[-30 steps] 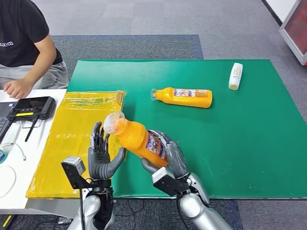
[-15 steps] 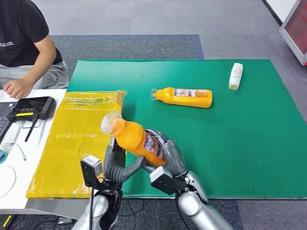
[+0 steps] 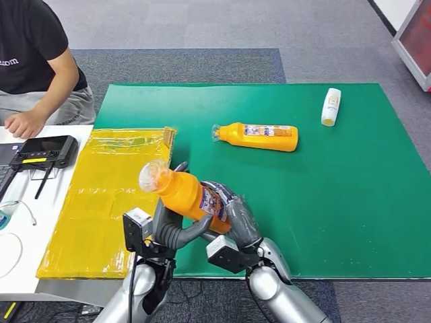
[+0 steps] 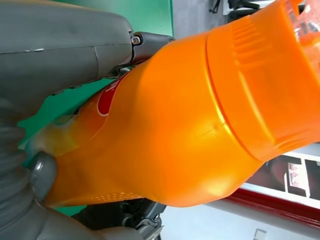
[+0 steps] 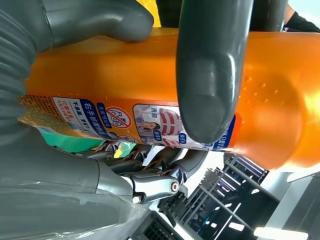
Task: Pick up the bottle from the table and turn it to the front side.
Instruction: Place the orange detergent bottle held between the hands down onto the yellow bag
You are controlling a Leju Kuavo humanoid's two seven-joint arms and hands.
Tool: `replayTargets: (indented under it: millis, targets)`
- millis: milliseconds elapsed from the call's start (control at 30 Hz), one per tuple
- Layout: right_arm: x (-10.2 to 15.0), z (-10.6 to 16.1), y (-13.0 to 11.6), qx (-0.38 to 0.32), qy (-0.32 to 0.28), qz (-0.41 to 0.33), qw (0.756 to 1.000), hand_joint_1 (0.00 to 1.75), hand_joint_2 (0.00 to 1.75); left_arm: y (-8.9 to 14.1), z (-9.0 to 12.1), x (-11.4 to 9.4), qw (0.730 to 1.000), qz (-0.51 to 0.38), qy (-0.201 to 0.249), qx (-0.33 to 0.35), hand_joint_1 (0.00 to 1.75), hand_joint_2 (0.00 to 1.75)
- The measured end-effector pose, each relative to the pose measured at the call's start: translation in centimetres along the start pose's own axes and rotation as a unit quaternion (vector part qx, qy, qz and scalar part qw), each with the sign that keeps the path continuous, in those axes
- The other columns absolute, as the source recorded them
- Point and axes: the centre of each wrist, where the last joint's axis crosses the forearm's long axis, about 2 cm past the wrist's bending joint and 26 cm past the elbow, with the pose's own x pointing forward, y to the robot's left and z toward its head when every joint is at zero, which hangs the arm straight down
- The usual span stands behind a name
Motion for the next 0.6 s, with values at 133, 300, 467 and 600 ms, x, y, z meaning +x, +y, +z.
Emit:
replayTargets:
  millis: [133, 300, 467, 600]
  targets:
    - [-0.2, 0.2, 0.1, -0.001, 0.003, 0.005, 1.000, 1.75, 1.75, 0.2, -0.2, 0.1, 1.000, -0.013, -0.006, -0.003, 0.00, 1.75]
    - [-0.5, 0.5, 0.3, 0.003, 0.008, 0.006, 1.000, 1.75, 1.75, 0.6, -0.3, 0.1, 1.000, -0.023, -0.005, -0.006, 0.00, 1.75]
    - [-0.7, 0.7, 0.5, 0.005, 0.010, 0.006, 1.000, 1.75, 1.75, 0.9, -0.6, 0.1, 1.000, -0.027, 0.008, -0.011, 1.39, 1.75]
    - [-0.7, 0.6, 0.5, 0.006, 0.009, 0.004, 1.000, 1.75, 1.75, 1.2, -0.8, -0.1, 0.999, -0.025, 0.013, -0.019, 1.75, 1.75]
